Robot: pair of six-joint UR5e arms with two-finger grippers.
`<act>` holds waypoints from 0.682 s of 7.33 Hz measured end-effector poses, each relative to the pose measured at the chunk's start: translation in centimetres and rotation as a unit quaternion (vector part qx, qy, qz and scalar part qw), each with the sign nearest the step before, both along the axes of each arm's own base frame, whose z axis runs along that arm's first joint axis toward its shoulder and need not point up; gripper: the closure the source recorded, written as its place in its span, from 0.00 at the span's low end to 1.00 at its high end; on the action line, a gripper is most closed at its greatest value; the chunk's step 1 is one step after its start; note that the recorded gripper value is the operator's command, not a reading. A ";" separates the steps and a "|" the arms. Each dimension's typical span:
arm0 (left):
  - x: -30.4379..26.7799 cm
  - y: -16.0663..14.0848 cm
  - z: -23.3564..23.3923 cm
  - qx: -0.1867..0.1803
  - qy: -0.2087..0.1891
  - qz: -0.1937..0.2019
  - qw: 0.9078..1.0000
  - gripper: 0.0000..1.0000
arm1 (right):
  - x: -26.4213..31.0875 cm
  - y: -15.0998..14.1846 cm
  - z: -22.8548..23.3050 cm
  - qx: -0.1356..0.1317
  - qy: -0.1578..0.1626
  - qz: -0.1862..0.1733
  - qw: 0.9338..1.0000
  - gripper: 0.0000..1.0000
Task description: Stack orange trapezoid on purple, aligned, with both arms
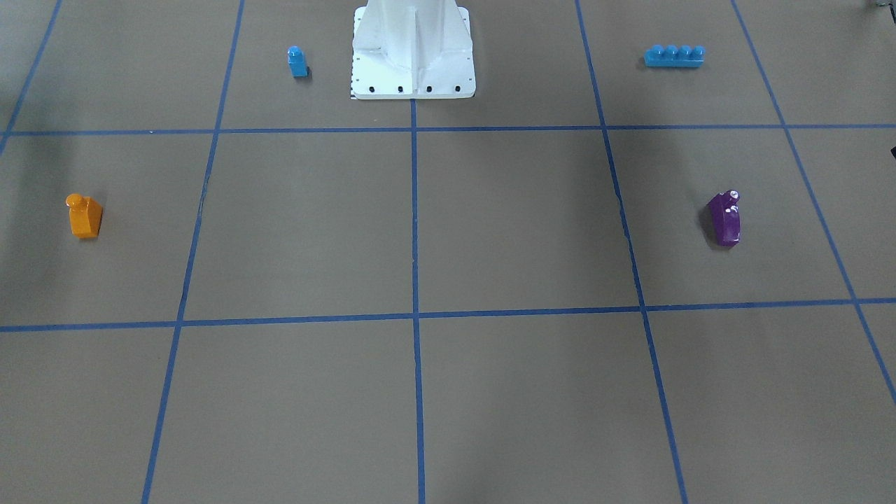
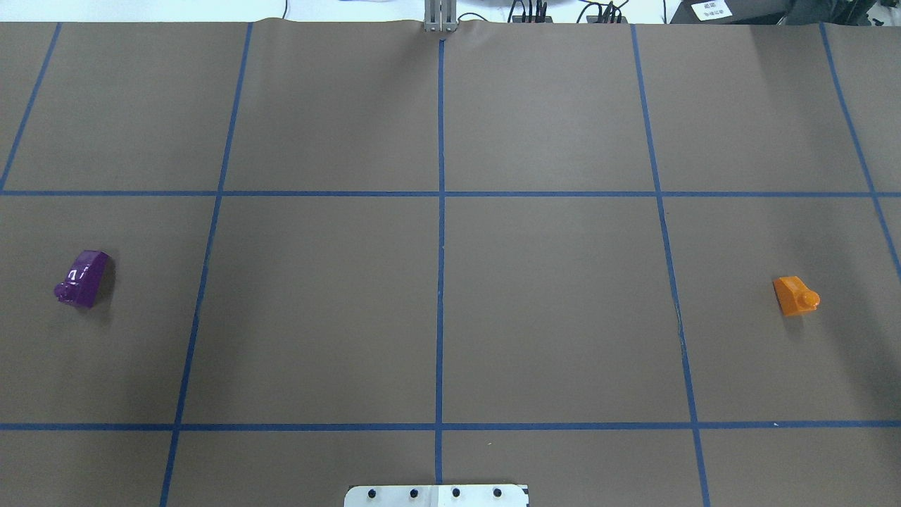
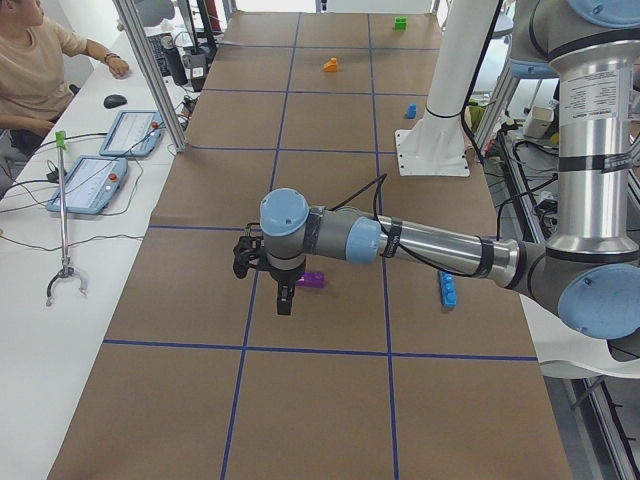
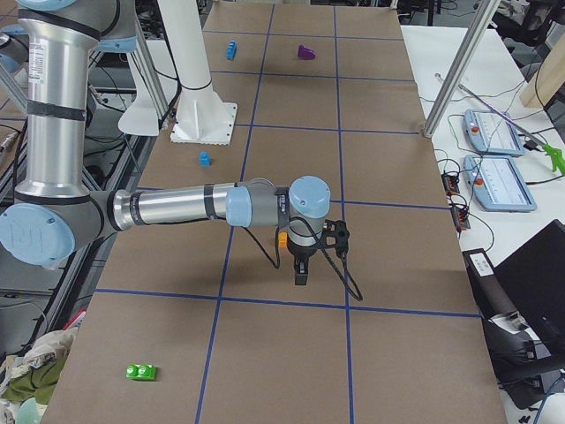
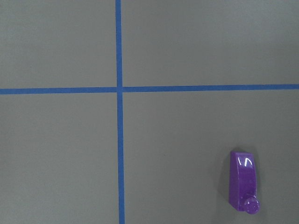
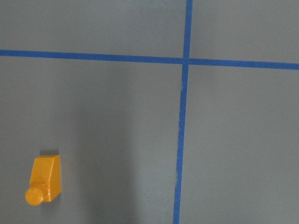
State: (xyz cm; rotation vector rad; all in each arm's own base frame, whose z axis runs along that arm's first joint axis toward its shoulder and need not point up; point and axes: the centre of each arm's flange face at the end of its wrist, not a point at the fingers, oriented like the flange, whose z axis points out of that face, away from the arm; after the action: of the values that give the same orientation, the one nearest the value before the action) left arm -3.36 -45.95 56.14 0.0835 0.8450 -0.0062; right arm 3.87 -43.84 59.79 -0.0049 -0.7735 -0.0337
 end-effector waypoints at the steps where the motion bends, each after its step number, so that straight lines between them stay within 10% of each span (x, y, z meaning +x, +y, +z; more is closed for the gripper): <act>1: 0.0 0.1 0.1 -0.001 0.000 0.000 1.000 0.00 | 0.0 0.2 0.2 -0.003 0.000 0.000 1.000 0.00; 5: 0.4 0.5 0.2 0.005 -0.002 0.007 1.000 0.00 | 0.0 0.7 0.7 -0.011 0.000 0.002 1.000 0.00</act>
State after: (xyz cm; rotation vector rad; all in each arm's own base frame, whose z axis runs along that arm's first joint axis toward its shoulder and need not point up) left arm -3.01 -45.50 56.36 0.0864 0.8412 0.0107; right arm 3.90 -43.15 60.53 -0.0243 -0.7744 -0.0206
